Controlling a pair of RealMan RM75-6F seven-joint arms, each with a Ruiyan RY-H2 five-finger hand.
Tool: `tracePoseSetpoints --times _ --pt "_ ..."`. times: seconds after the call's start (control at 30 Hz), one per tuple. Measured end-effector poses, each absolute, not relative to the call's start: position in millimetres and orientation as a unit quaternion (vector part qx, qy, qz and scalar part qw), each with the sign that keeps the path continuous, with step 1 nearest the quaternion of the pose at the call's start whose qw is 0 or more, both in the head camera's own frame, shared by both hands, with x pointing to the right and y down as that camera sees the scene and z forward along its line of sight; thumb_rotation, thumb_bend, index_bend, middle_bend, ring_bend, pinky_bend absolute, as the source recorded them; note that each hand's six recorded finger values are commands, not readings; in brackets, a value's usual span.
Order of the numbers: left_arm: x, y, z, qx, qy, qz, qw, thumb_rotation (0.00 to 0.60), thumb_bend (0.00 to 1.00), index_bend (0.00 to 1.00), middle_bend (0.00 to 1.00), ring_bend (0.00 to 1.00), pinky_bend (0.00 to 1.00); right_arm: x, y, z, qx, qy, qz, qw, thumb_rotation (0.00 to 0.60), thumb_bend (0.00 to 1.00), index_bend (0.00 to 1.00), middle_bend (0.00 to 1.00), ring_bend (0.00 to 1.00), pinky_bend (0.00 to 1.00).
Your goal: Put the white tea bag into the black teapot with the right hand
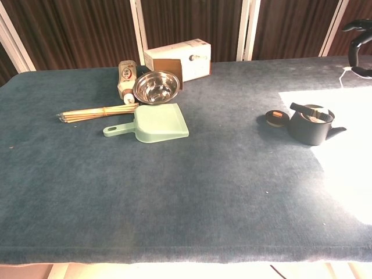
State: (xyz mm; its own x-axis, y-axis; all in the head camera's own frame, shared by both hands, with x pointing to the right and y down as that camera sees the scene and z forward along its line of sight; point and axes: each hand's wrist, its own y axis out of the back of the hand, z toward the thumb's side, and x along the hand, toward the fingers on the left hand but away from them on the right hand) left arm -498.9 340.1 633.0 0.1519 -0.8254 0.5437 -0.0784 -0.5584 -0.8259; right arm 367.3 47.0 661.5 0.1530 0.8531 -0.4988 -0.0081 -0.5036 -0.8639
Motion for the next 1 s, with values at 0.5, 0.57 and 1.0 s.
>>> tracePoseSetpoints --times 0.5,0.57,1.0 --pt "-498 340 634 -0.682 0.33 -0.561 0.334 0.6 0.02 0.0 0.01 0.0 0.13 422 63 693 -0.631 -0.295 0.637 0.331 0.6 0.53 0.26 0.0 0.0 0.0" --pt "-498 340 634 -0.682 0.33 -0.561 0.335 0.6 0.02 0.0 0.01 0.0 0.13 419 64 693 -0.635 -0.29 0.633 0.334 0.6 0.53 0.25 0.0 0.0 0.0" --pt "-497 341 633 -0.68 0.332 -0.562 0.334 0.6 0.02 0.0 0.01 0.0 0.13 366 94 691 -0.673 -0.195 0.587 0.405 0.6 0.96 0.35 0.0 0.0 0.0"
